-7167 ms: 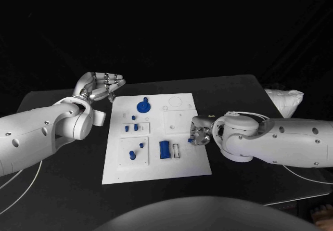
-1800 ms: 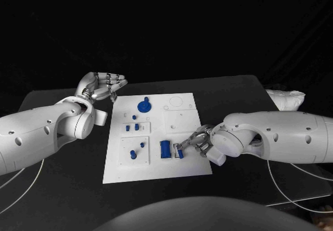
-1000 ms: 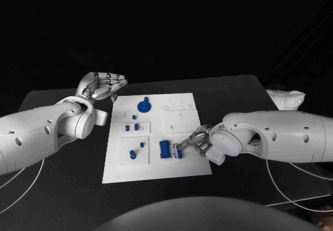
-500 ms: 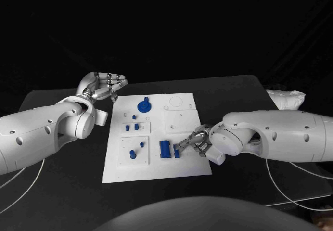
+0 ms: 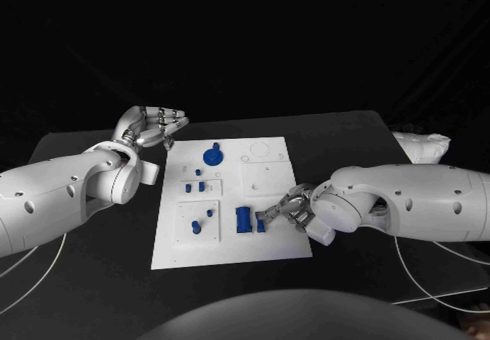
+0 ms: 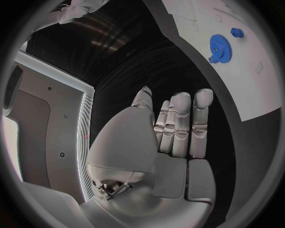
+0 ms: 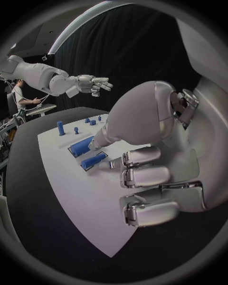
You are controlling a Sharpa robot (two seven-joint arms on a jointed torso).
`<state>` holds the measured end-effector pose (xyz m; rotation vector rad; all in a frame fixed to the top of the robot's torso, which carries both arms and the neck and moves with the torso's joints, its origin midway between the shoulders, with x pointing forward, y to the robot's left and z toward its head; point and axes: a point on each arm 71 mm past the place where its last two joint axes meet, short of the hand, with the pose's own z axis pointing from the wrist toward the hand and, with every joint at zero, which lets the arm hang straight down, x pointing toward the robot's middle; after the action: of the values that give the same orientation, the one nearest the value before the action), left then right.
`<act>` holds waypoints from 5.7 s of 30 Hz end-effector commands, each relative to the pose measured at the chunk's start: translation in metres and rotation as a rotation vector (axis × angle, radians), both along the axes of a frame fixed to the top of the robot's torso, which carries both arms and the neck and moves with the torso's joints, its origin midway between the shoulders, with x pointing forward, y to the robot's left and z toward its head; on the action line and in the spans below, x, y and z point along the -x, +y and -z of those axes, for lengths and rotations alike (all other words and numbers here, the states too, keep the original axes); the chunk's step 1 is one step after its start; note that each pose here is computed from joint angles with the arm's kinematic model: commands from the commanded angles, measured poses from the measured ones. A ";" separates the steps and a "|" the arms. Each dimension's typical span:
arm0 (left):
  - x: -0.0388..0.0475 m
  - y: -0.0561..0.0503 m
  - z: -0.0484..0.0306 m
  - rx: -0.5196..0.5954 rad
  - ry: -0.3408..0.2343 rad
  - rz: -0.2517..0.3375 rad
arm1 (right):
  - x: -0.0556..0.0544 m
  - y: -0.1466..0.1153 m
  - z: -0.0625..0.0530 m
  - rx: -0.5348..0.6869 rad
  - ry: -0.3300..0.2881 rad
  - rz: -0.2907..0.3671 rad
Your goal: Assemble the parts on the task board
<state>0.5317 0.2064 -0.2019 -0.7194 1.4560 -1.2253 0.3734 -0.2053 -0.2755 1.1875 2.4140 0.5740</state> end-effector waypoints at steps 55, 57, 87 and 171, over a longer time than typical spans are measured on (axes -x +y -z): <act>0.0000 -0.003 -0.0002 -0.005 -0.005 0.025 | 0.005 0.012 0.004 0.228 -0.108 -0.414; 0.0000 -0.002 -0.0002 -0.005 -0.005 0.024 | 0.004 0.012 0.004 0.230 -0.111 -0.409; -0.0004 -0.002 -0.0002 -0.006 -0.006 0.022 | 0.001 0.012 0.004 0.238 -0.127 -0.396; -0.0007 0.000 -0.0003 -0.008 -0.007 0.018 | 0.002 0.006 0.000 0.139 -0.172 -0.302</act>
<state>0.5329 0.2091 -0.2023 -0.7078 1.4595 -1.2169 0.3710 -0.2001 -0.2757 0.6717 2.4721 0.5355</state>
